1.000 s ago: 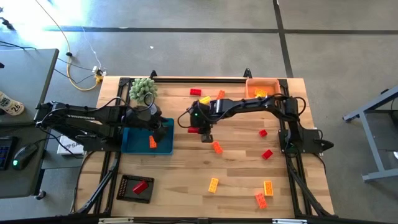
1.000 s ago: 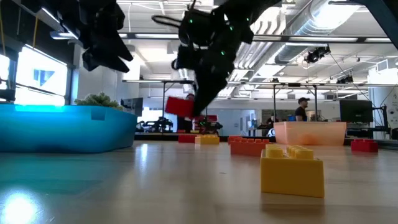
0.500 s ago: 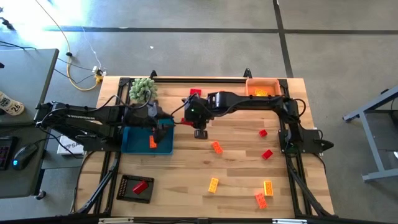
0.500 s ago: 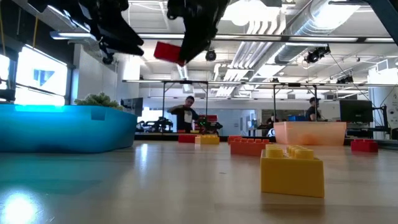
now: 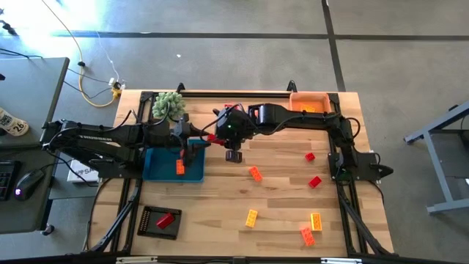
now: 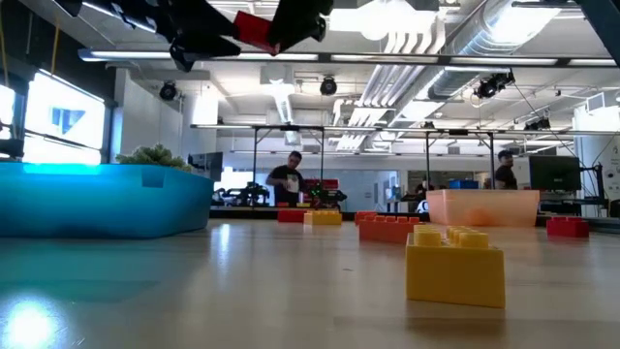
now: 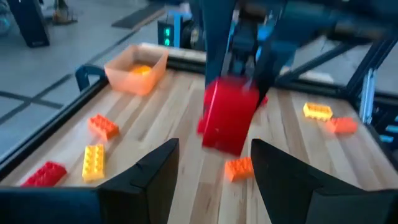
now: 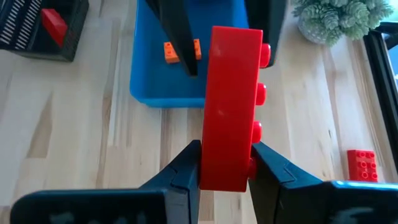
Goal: Sort & place blocks by color
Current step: Put the red game piece into the black bin
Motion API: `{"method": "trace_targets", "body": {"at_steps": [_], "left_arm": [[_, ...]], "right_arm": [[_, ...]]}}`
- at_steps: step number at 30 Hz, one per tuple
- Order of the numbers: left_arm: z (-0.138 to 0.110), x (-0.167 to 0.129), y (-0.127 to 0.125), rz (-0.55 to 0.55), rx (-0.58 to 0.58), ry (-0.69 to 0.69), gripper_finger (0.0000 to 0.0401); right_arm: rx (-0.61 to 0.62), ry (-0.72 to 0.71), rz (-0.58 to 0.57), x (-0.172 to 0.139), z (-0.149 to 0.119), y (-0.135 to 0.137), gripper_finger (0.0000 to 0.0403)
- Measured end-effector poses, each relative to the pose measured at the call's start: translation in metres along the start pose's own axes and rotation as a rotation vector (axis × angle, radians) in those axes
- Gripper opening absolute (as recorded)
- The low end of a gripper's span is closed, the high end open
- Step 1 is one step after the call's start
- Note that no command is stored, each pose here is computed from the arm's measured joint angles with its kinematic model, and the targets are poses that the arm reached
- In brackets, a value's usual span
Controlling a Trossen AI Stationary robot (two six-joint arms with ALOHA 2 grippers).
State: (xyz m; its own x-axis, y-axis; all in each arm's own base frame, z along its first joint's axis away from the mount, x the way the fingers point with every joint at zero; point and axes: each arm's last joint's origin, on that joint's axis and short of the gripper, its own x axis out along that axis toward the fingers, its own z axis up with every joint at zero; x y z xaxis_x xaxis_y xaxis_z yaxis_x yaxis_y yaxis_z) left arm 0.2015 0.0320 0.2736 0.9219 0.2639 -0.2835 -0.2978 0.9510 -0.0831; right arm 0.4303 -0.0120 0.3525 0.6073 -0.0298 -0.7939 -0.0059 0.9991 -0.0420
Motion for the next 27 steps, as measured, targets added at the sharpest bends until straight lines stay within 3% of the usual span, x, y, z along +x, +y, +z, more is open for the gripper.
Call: {"method": "trace_targets", "body": {"at_steps": [6, 17, 21, 27], "left_arm": [[0.007, 0.0, -0.002, -0.059, -0.009, -0.073, 0.0188], [0.008, -0.001, -0.004, -0.099, 0.0, -0.071, 0.0185], [0.009, -0.001, -0.004, -0.099, 0.041, -0.091, 0.0158], [0.012, -0.001, -0.004, -0.109, 0.085, -0.118, 0.0084]], "right_arm": [[-0.004, -0.006, 0.005, 0.0, 0.001, 0.004, 0.0077], [0.041, -0.097, 0.017, 0.0, 0.01, 0.006, 0.0077], [0.042, -0.098, 0.019, 0.0, 0.01, 0.007, 0.0077], [0.058, -0.096, 0.031, 0.0, 0.01, 0.009, 0.0076]]}}
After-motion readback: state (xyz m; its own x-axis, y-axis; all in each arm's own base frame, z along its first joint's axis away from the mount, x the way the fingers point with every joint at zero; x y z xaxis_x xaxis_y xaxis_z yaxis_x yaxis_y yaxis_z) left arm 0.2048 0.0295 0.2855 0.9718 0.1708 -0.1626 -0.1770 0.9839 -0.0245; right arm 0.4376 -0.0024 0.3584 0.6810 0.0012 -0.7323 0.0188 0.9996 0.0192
